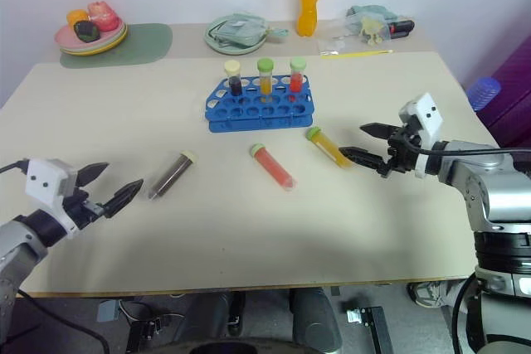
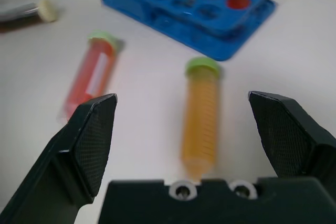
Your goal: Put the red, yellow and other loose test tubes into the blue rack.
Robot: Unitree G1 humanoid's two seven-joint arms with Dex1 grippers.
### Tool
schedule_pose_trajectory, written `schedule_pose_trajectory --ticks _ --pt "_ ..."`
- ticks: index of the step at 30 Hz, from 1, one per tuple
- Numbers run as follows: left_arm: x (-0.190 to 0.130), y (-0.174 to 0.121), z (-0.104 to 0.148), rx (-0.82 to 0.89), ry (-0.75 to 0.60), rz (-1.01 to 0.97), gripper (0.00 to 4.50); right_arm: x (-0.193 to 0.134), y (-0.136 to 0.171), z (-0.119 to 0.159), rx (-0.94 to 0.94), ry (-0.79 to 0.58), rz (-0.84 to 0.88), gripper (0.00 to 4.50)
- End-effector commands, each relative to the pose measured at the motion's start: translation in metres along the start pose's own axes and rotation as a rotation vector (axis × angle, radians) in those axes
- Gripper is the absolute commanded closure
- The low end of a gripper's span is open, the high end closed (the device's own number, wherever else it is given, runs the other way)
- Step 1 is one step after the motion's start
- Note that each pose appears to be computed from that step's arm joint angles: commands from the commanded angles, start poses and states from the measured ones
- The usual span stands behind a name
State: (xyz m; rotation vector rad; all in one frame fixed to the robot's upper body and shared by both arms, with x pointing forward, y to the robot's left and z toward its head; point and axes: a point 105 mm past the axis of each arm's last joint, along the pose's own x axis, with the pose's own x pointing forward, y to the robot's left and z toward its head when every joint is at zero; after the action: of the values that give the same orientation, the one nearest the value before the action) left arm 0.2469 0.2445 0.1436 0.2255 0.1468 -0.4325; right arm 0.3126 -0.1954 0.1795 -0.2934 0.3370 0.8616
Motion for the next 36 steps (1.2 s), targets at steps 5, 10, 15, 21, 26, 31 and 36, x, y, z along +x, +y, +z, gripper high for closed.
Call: schedule_pose_trajectory --ticks 5,10,15,21,26,31,36 --pt "-0.003 -0.031 0.005 0.155 0.010 -0.232 0.19 0.044 0.069 0.055 0.027 0.154 0.133 0.05" --pt "-0.004 -0.069 0.005 0.190 0.019 -0.452 0.19 0.093 0.062 0.072 0.086 0.289 0.005 0.05" --pt "-0.002 -0.075 0.003 0.193 0.017 -0.474 0.19 0.120 0.065 0.073 0.100 0.394 -0.047 0.05" --pt "-0.001 -0.075 0.004 0.196 0.001 -0.457 0.19 0.138 0.069 0.055 0.134 0.522 -0.099 0.05" --pt "-0.002 -0.073 0.003 0.193 -0.001 -0.439 0.19 0.143 0.075 0.041 0.122 0.580 -0.120 0.05" --pt "-0.004 -0.072 0.002 0.190 -0.001 -0.431 0.19 0.144 0.073 0.032 0.140 0.611 -0.156 0.05" --pt "-0.004 -0.072 0.002 0.187 -0.003 -0.426 0.00 0.144 0.074 0.026 0.155 0.640 -0.159 0.85"
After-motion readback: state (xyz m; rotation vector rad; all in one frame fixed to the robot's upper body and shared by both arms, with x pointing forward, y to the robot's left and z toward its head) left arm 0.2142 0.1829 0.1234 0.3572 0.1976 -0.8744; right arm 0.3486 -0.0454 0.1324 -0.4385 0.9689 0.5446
